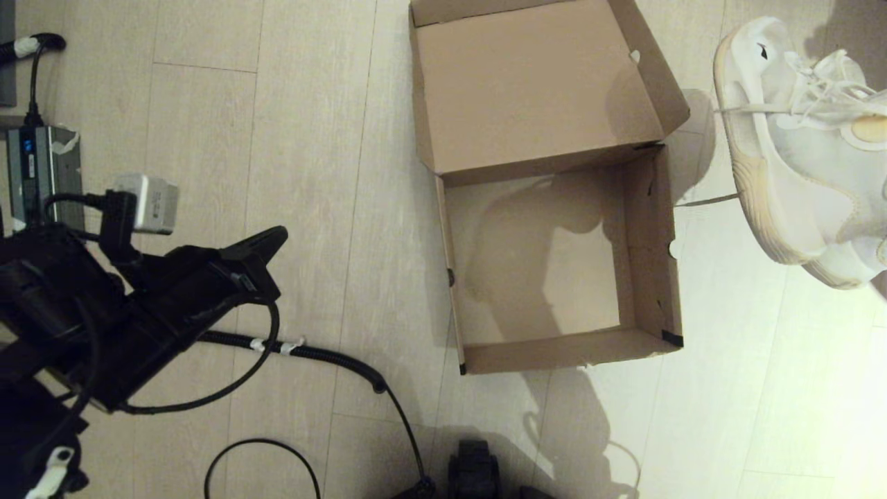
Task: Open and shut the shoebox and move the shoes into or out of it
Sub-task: Put the shoes into the shoe box
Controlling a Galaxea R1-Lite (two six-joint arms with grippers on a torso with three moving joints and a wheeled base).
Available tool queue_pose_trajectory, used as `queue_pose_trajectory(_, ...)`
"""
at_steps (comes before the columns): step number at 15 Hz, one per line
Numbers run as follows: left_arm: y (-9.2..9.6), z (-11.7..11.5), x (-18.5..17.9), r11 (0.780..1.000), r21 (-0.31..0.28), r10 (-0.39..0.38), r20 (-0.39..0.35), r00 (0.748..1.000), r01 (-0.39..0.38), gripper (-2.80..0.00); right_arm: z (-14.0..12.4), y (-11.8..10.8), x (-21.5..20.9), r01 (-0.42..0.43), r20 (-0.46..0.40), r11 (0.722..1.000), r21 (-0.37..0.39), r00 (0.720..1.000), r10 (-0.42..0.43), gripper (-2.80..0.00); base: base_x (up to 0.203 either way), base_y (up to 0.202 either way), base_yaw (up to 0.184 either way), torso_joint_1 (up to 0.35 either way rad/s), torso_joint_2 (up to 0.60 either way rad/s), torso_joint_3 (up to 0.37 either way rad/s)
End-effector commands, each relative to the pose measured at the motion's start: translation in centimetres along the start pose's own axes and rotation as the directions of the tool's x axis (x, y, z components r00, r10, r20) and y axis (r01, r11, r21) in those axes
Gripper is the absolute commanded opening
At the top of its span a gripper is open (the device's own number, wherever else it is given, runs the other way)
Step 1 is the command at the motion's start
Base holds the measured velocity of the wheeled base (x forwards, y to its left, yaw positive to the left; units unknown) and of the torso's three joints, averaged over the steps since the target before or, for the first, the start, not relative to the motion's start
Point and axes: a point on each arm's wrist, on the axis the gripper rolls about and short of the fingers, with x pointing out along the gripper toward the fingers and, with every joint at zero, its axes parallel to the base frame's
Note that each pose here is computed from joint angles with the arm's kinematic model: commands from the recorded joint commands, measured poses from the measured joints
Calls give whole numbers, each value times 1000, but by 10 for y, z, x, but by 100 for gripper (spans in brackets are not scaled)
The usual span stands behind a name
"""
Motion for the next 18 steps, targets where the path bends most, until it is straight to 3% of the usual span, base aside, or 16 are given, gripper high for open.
queue_pose_trajectory(1,1,-17,12,1000,-3,1,-53,999,-2,-280,-4,27,-21,-64,9,997,-33,998,64,-280,0,0,0,0,0,0)
queue_pose_trajectory(5,3,-46,54,999,3,33,-106,994,-33,-280,-22,53,-35,-231,-82,973,-9,970,229,-280,0,0,0,0,0,0)
queue_pose_trajectory(9,-33,-57,75,998,8,-68,-105,992,69,-280,-36,59,-26,-317,-155,948,16,936,316,-280,0,0,0,0,0,0)
queue_pose_trajectory(11,-38,-62,76,996,7,-83,-116,990,84,-280,-45,62,-21,-364,-198,931,30,911,362,-280,0,0,0,0,0,0)
queue_pose_trajectory(14,-37,-64,80,997,15,-80,-117,990,82,-280,-61,66,-5,-434,-295,899,65,852,433,-280,0,0,0,0,0,0)
queue_pose_trajectory(18,-37,-55,77,997,16,-79,-92,993,80,-280,-81,51,42,-440,-428,898,-21,815,389,-280,0,0,0,0,0,0)
